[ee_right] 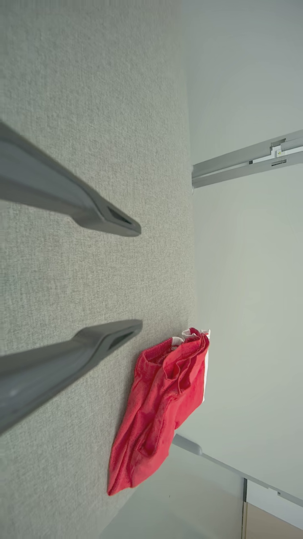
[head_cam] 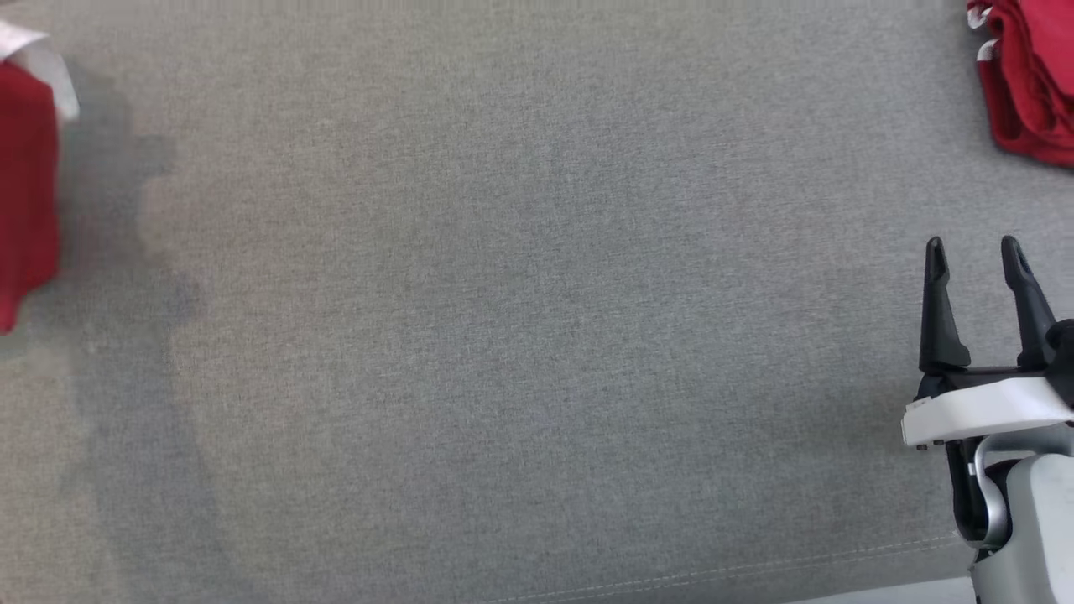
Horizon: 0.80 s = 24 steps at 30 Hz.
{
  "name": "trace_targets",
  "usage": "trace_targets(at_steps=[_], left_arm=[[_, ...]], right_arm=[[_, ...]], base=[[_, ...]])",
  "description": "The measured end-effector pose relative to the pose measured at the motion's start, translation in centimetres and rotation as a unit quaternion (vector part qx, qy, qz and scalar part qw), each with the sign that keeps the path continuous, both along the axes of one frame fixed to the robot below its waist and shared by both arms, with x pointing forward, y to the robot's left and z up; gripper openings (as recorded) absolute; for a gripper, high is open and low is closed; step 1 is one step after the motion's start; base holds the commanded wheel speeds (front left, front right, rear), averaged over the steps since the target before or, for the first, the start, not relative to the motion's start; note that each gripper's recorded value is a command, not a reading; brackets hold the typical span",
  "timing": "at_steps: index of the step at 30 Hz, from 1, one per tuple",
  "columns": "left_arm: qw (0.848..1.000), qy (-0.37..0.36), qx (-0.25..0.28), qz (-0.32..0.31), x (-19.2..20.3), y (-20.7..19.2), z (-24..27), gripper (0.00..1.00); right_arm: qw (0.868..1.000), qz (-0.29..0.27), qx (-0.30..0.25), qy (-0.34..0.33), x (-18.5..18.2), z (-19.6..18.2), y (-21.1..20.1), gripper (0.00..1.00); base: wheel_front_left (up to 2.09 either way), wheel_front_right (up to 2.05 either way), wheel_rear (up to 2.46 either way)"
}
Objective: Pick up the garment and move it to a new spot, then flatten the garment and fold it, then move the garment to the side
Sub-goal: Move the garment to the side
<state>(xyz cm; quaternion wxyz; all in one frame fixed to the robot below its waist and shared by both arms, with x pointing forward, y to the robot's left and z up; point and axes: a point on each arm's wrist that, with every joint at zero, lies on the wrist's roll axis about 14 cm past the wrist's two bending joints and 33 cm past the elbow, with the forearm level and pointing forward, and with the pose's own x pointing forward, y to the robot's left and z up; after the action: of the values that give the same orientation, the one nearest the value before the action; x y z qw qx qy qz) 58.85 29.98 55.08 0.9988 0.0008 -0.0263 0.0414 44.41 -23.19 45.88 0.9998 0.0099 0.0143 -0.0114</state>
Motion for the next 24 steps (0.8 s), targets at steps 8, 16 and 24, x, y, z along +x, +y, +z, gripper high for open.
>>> trace_targets(at_steps=[8, 16, 24], left_arm=[[0.982, -0.127, 0.023, -0.134, 1.5, -10.9, 11.4, 0.0], [0.933, -0.201, 0.005, -0.298, -0.9, -25.5, 18.3, 0.0], [0.888, -0.192, -0.038, -0.417, -4.4, -36.5, 17.9, 0.0]], right_arm=[[0.999, -0.037, 0.017, -0.011, -2.5, 1.2, -1.6, 1.0], [0.995, -0.097, 0.021, -0.026, -5.7, 2.7, -4.9, 1.0], [0.989, -0.142, 0.024, -0.031, -8.4, 3.3, -7.1, 1.0]], base=[[0.0, 0.0, 0.0], [0.0, 0.0, 0.0], [0.0, 0.0, 0.0]])
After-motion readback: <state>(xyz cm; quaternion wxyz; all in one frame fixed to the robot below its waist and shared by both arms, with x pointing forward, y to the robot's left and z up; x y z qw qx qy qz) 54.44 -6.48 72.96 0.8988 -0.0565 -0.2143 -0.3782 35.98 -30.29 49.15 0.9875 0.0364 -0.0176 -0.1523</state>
